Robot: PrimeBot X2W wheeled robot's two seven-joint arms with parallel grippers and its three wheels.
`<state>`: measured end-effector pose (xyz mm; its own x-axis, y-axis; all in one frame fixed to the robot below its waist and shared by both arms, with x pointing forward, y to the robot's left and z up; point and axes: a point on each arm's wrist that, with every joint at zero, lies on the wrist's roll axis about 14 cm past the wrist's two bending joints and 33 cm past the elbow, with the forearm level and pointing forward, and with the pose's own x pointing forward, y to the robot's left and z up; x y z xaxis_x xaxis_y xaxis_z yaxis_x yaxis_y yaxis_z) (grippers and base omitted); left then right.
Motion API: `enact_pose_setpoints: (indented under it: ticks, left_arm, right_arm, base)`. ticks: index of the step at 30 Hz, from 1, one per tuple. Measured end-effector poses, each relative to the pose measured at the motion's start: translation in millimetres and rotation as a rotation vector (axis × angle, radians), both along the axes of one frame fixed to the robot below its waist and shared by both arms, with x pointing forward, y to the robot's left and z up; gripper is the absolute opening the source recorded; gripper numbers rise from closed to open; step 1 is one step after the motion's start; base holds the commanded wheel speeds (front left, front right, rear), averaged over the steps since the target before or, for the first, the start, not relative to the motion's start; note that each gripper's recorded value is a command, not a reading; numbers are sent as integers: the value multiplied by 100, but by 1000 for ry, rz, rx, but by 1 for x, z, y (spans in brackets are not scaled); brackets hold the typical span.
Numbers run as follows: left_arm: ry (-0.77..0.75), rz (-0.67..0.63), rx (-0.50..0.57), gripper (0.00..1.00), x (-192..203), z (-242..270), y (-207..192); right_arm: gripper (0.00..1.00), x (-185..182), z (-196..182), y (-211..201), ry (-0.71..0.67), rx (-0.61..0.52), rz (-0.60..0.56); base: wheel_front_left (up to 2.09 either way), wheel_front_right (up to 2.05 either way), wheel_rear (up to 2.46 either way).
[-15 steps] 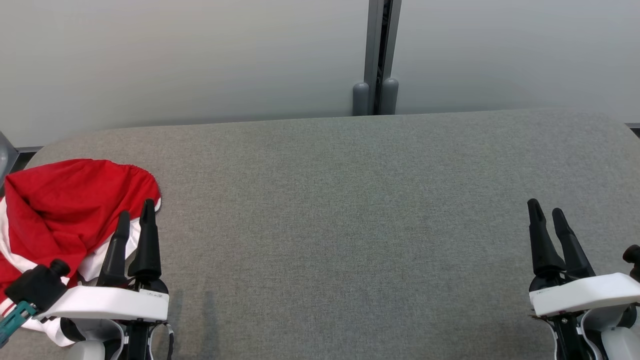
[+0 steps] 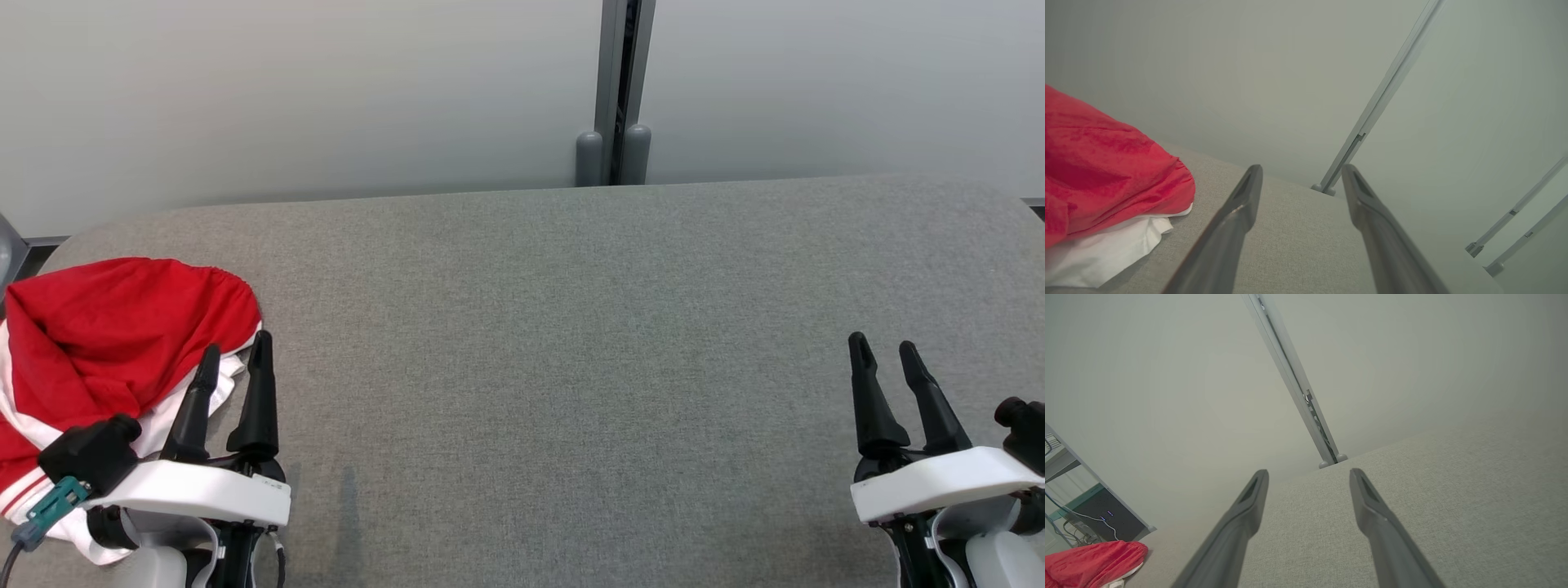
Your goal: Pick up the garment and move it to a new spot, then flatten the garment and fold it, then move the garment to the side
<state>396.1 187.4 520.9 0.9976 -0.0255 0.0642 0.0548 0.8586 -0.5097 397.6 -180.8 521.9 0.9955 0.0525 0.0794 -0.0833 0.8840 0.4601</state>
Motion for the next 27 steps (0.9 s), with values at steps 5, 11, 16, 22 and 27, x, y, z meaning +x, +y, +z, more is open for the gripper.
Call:
enact_pose_setpoints:
  ticks: [5, 11, 16, 22, 27]
  left_arm:
    - [-5, 1, 61, 100, 3, -1, 1]
    - [-11, 1, 143, 100, 3, -1, 0]
    - [-16, 1, 196, 100, 2, -2, -1]
    - [-8, -1, 258, 100, 0, -8, -2]
    - [5, -4, 305, 100, -3, -14, -2]
  right_arm:
    - [100, 1, -3, 1, 1, -45, 5]
    - [100, 1, -6, 1, 5, -105, 8]
    - [100, 0, -12, 2, 17, -146, 11]
    - [100, 0, -14, 2, 18, -194, 15]
    - [100, -1, -18, 3, 24, -232, 20]
  base:
    - [0, 0, 0]
    - [0, 0, 0]
    - [0, 0, 0]
    - [0, 0, 0]
    - [0, 0, 0]
